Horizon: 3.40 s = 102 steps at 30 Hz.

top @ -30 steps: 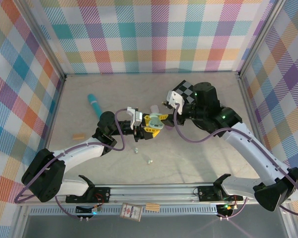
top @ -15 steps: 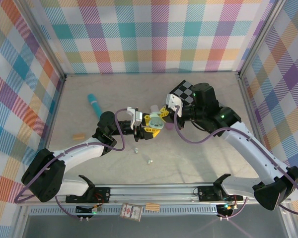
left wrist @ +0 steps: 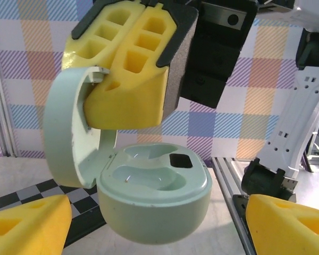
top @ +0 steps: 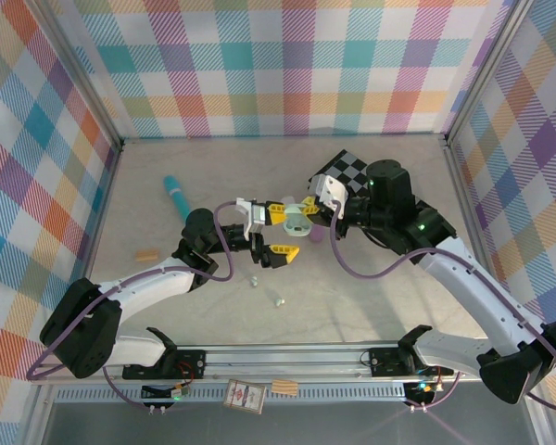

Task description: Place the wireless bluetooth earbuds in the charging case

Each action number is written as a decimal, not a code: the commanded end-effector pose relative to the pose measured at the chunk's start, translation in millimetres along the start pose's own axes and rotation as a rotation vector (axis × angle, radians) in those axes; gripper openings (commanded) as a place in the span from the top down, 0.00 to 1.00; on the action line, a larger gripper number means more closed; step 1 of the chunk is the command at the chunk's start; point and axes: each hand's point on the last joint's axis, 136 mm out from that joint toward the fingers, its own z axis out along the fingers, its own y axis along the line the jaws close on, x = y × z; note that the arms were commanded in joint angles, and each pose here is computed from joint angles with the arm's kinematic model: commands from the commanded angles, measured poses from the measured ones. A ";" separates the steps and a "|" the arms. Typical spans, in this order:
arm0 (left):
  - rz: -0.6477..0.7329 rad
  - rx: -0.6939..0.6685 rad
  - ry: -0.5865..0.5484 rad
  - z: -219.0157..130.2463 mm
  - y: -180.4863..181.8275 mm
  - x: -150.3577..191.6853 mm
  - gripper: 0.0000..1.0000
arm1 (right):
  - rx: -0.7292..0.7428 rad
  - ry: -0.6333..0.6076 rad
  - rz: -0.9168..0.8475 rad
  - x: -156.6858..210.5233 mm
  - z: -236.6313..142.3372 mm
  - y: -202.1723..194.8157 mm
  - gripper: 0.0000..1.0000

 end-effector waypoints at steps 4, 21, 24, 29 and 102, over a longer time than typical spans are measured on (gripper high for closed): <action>0.021 0.011 -0.090 2.5 -1.6 -25.1 0.25 | 0.034 -0.052 -0.019 -12.6 -3.3 -5.5 1.00; 0.014 0.054 -0.110 5.0 -4.9 -28.7 0.44 | 0.004 -0.052 -0.016 -11.4 0.9 -1.6 1.00; 0.016 0.058 -0.111 5.6 -5.4 -29.3 0.47 | -0.005 -0.056 -0.014 -11.8 1.7 -0.4 1.00; 0.017 0.060 -0.111 5.7 -5.6 -29.6 0.47 | -0.022 -0.058 -0.015 -13.0 2.4 2.4 1.00; 0.147 -0.400 -0.131 -103.3 110.2 -21.8 0.66 | -0.265 0.495 0.989 174.5 115.8 163.4 0.28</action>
